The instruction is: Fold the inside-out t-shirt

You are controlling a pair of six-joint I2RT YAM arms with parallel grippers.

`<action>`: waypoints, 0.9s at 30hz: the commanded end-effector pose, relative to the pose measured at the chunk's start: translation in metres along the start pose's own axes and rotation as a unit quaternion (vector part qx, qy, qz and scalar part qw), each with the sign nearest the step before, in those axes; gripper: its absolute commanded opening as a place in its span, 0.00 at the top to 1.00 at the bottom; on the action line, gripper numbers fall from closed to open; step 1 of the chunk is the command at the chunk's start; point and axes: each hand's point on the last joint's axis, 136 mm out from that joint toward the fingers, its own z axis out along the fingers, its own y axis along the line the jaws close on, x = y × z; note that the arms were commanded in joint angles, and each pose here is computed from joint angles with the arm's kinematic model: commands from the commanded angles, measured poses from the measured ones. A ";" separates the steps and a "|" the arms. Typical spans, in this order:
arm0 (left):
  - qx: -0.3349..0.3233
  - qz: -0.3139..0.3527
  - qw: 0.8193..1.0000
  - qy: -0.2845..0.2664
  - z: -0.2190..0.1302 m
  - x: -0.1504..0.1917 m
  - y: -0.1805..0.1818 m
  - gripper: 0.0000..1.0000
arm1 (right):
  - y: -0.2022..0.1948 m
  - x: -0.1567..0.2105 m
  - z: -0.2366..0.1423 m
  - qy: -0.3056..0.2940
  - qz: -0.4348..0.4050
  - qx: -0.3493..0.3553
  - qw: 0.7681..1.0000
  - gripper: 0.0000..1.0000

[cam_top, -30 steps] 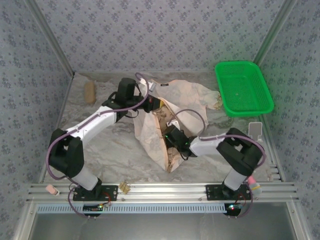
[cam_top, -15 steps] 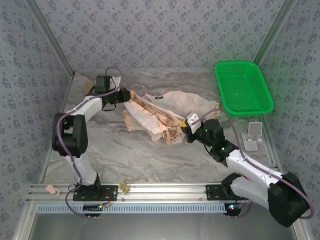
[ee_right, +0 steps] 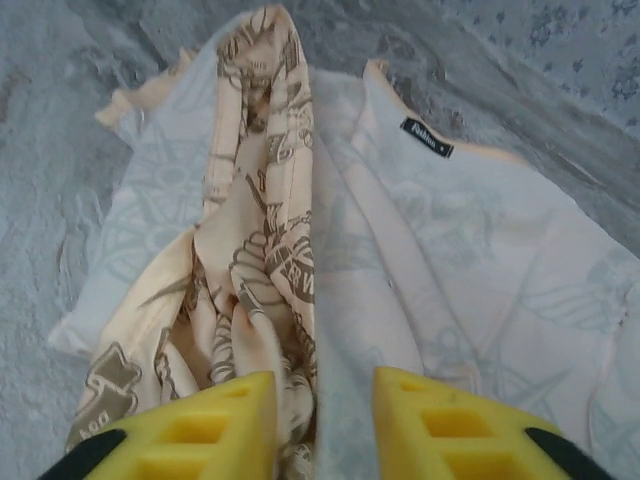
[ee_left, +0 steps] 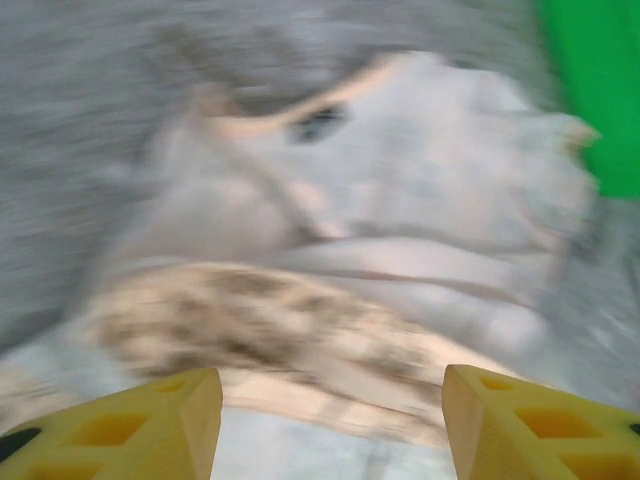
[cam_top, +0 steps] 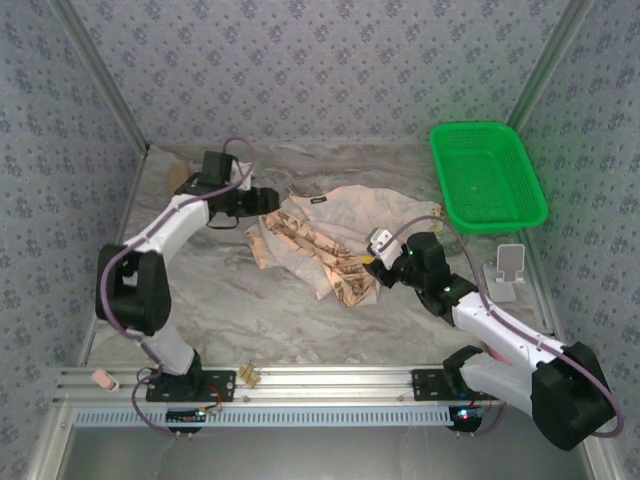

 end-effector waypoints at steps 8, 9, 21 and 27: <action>0.098 0.167 0.975 0.111 0.065 0.091 -0.084 0.40 | 0.030 -0.020 0.009 0.029 -0.114 -0.166 0.979 0.52; 0.095 0.165 0.975 0.113 0.071 0.090 -0.082 0.40 | 0.030 -0.022 0.016 0.027 -0.112 -0.175 0.978 0.51; 0.064 0.131 0.975 0.169 0.125 0.117 -0.058 0.40 | 0.023 0.015 0.052 0.091 -0.116 -0.167 0.975 0.87; 0.050 0.111 0.983 0.135 0.111 0.080 -0.056 1.00 | 0.014 -0.023 0.030 0.012 -0.133 -0.130 0.982 1.00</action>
